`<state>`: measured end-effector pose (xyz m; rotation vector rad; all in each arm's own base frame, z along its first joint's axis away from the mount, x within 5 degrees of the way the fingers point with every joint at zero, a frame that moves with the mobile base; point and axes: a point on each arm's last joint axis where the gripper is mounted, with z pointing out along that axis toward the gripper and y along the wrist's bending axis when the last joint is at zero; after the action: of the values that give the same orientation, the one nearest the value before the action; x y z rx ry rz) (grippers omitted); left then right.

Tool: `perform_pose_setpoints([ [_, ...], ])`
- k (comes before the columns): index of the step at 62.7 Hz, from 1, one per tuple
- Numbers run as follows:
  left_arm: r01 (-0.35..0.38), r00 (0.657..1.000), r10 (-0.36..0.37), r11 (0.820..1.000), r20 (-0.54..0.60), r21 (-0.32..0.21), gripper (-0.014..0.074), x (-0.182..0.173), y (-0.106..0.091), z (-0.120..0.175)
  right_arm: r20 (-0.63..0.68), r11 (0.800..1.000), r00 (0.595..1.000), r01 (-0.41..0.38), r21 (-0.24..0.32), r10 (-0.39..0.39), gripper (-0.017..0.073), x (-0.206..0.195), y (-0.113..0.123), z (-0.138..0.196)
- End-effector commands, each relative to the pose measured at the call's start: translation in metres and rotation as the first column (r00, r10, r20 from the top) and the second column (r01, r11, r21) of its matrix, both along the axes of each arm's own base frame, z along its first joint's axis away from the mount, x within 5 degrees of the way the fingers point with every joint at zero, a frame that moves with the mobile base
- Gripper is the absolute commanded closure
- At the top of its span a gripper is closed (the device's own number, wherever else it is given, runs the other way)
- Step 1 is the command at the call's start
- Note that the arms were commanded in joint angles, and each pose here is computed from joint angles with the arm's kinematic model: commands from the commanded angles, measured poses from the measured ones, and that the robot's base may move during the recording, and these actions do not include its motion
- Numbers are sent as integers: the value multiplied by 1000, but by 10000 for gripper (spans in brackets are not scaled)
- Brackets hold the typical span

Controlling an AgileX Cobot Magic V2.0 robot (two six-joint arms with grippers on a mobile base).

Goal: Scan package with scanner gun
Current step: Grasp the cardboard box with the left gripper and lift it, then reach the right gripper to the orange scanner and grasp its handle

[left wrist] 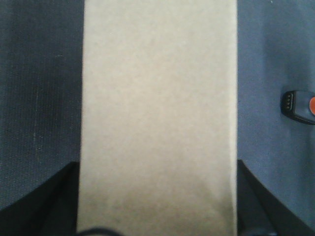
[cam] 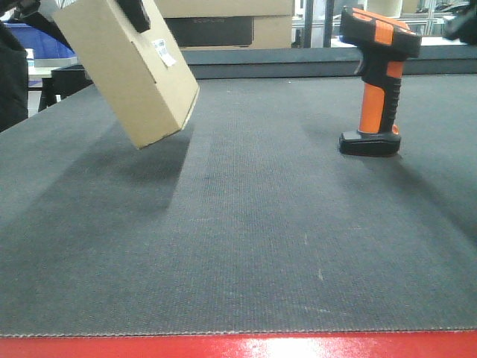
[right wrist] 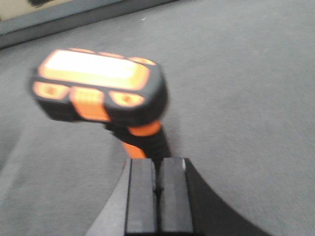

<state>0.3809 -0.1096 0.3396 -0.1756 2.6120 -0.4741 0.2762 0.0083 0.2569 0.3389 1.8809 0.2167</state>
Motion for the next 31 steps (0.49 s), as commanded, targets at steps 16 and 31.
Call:
perform_pose_setpoints([
  [16, -4, 1000, 4, 1000, 25, -10, 704, 1, -1, 4, 125, 998, 991, -49, -50, 55, 720, 2, 23, -23],
  [31, -4, 1000, 4, 1000, 23, -9, 704, 0, -1, 4, 87, 998, 995, 47, -50, -43, 716, 9, 52, -41],
])
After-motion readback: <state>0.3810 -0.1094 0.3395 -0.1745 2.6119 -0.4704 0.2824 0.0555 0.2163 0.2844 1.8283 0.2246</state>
